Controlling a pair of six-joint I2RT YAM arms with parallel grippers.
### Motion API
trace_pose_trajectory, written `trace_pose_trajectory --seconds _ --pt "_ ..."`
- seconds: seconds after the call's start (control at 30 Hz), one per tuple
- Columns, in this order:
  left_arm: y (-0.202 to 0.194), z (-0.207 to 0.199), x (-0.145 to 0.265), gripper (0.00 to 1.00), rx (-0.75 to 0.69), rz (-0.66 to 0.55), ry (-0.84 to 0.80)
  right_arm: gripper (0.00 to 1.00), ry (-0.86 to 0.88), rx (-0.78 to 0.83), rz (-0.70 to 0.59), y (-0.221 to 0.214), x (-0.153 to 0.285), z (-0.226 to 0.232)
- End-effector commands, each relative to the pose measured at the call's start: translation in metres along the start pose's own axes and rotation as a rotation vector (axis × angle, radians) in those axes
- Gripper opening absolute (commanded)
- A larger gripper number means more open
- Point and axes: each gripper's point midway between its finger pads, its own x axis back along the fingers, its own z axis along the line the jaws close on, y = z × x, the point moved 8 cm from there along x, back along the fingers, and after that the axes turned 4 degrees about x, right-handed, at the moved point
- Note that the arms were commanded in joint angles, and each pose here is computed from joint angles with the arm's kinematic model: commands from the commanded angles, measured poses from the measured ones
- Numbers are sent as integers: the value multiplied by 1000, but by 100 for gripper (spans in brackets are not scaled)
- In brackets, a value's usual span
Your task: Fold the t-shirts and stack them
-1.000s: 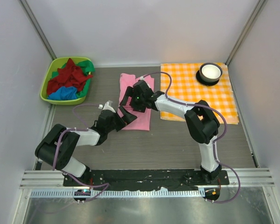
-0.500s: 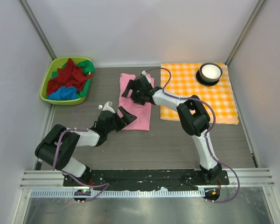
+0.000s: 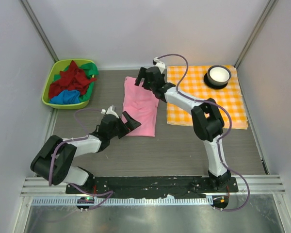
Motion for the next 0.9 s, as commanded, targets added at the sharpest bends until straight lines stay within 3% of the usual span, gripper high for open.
trace_pose_trajectory --seconds 0.0,0.07,0.23,0.5,0.87 --pt "16 -28 21 100 -81 41 56 99 -101 105 -274 76 90 7" --pt "29 -49 32 100 -117 39 77 100 -138 97 -296 87 131 -2" --pt "43 -73 66 100 -156 45 132 100 -209 27 -171 35 187 -50" --pt "18 -25 74 100 -117 82 273 95 -144 -44 -75 -10 261 -69" --pt "3 24 60 100 -86 62 342 92 -19 -64 100 -86 263 -62"
